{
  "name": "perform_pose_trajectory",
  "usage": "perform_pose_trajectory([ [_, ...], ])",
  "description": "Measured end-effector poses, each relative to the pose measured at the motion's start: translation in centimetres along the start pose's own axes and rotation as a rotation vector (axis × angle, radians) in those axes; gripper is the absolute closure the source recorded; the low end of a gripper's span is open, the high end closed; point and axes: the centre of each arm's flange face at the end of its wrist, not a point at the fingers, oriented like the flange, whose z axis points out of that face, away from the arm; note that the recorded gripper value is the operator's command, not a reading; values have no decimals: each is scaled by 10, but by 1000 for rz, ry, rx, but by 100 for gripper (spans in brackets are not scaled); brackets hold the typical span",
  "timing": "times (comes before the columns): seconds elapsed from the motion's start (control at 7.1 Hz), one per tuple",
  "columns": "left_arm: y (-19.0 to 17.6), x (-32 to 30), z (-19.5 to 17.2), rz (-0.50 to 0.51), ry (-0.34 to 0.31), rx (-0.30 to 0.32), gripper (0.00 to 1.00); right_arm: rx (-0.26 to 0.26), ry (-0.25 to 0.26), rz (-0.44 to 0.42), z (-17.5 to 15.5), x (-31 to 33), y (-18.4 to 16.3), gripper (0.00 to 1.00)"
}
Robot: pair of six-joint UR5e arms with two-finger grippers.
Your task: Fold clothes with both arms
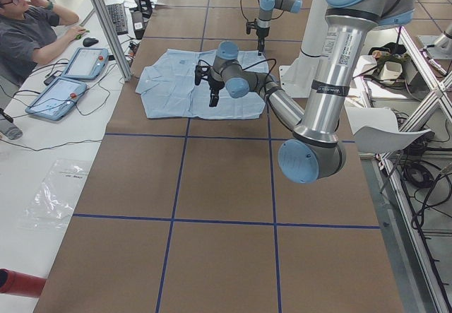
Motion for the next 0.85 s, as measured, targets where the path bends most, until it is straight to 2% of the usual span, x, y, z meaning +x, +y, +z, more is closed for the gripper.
perform_pose_trajectory([
  [0.14,0,0,0,0,0,-1,1,4,5,5,1,2,-3,36],
  [0.28,1,0,1,0,-1,-3,1,6,10,9,2,3,-6,49],
  [0.42,0,-1,3,0,-4,-4,1,6,14,10,5,3,-6,65],
  [0.56,0,-2,5,0,-7,-5,1,6,16,11,6,3,-7,85],
  [0.7,0,-3,6,-1,-10,-7,1,5,17,11,7,3,-7,99],
  [0.85,0,-3,8,-1,-12,-7,1,4,19,11,7,4,-7,100],
])
